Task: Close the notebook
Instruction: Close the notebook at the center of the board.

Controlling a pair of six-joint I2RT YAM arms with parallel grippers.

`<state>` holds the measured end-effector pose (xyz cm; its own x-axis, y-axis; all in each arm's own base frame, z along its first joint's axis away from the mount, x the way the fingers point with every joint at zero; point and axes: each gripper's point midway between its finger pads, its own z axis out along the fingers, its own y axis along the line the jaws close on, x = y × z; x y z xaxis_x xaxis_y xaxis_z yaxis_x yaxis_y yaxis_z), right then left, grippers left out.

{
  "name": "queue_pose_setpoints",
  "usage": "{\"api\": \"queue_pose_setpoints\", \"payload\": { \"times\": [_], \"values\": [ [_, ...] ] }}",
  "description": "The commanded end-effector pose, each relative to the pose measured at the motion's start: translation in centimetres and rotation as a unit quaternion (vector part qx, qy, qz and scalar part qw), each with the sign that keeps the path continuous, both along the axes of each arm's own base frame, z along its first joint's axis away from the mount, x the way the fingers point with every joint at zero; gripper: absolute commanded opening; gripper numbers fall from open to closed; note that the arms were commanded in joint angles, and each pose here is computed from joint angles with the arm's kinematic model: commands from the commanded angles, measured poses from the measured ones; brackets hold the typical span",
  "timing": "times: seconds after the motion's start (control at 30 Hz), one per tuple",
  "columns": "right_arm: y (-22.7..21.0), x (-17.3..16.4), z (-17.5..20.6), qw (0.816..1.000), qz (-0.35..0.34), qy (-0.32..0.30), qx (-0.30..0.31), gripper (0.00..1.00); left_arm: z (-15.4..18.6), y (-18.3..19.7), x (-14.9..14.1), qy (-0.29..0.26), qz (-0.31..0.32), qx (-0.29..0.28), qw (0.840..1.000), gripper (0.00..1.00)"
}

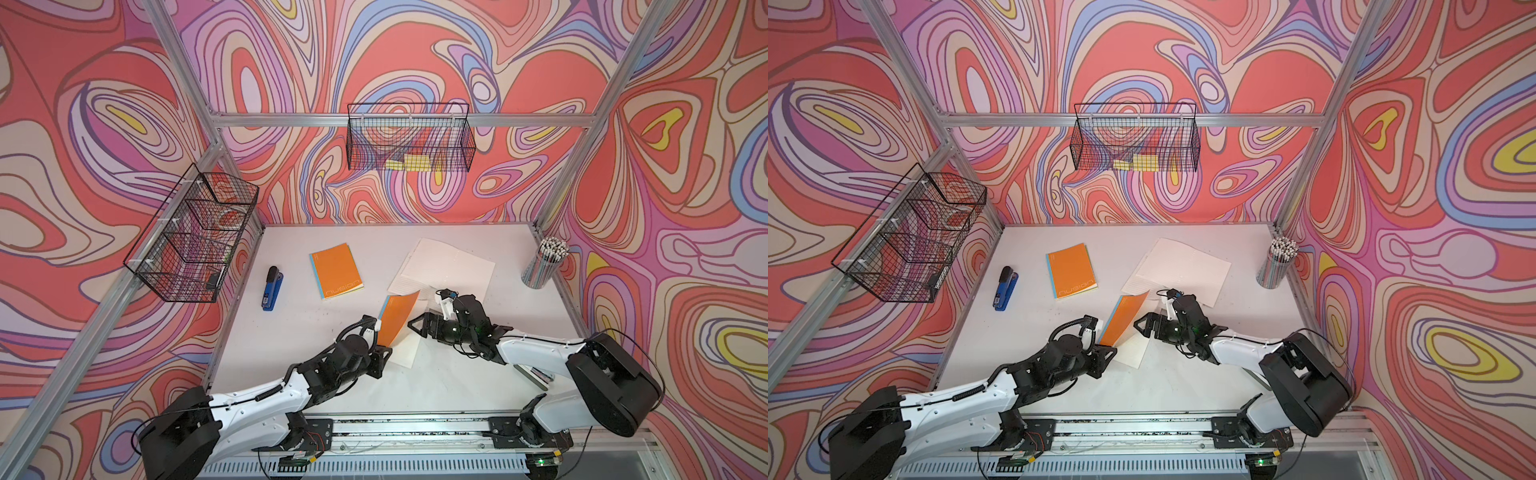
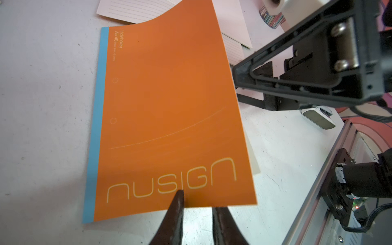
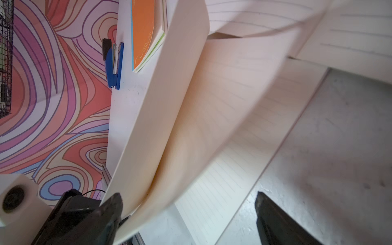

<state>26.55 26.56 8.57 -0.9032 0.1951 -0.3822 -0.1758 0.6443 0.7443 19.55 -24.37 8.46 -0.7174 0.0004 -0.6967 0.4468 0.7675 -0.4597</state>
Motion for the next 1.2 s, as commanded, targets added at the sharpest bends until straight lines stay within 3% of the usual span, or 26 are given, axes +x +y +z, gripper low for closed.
{"api": "queue_pose_setpoints", "payload": {
  "times": [0.0,0.47,0.67,1.0,1.17],
  "values": [
    [-0.6,-0.4,0.0,1.0,-0.002,-0.002,-0.021,0.99,0.0,-0.6,-0.1,-0.005,-0.008,-0.012,1.0,0.26],
    [-0.2,0.5,2.9,0.999,0.0,-0.029,-0.019,0.98,-0.6,-3.2,-0.6,0.016,-0.051,-0.021,0.998,0.25],
    [0.1,0.7,3.5,0.999,0.003,-0.033,-0.014,0.98,-0.8,-4.5,-1.3,0.026,-0.076,-0.028,0.996,0.47],
    [0.1,0.8,4.0,0.999,0.003,-0.037,-0.014,0.98,-1.1,-5.9,-2.5,0.047,-0.119,-0.036,0.991,0.65],
    [0.3,0.9,4.0,0.999,0.005,-0.037,-0.008,0.98,-2.2,-6.2,-2.7,0.057,-0.123,-0.024,0.991,0.7]
  ]
}}
